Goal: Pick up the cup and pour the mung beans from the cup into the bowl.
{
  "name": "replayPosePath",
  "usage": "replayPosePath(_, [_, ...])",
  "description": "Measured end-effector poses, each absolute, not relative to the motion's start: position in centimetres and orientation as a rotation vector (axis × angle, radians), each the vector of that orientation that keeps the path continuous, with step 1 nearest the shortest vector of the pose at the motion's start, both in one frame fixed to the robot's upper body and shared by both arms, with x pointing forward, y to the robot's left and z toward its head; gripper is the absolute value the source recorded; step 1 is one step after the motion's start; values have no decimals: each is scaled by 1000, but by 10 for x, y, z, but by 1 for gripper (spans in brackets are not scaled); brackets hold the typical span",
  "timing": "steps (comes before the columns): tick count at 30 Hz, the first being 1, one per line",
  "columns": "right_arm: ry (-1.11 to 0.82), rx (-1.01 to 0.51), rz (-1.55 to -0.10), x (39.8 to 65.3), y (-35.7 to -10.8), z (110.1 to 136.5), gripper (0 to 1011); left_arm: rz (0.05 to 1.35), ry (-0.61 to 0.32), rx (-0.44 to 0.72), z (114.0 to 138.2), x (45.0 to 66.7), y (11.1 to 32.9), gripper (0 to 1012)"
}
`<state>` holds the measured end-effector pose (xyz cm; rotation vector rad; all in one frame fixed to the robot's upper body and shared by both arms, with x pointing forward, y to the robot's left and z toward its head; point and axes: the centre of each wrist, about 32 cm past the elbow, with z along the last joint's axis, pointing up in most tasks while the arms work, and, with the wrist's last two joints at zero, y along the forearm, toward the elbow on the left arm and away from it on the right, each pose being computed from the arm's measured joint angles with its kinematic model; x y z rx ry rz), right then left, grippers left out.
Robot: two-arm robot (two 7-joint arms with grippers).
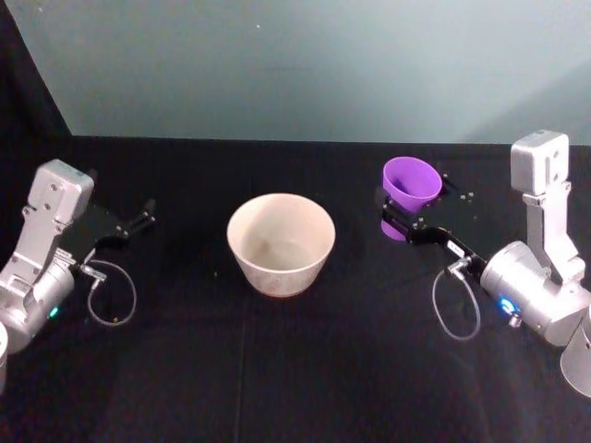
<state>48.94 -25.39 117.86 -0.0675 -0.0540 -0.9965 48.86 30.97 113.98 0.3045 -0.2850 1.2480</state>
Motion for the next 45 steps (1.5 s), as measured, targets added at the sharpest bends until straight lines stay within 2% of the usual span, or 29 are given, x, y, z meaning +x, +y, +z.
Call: replayPosePath(45, [-54, -67, -997, 489, -254, 1179, 729, 1248, -285, 304, 1140, 489, 310, 1000])
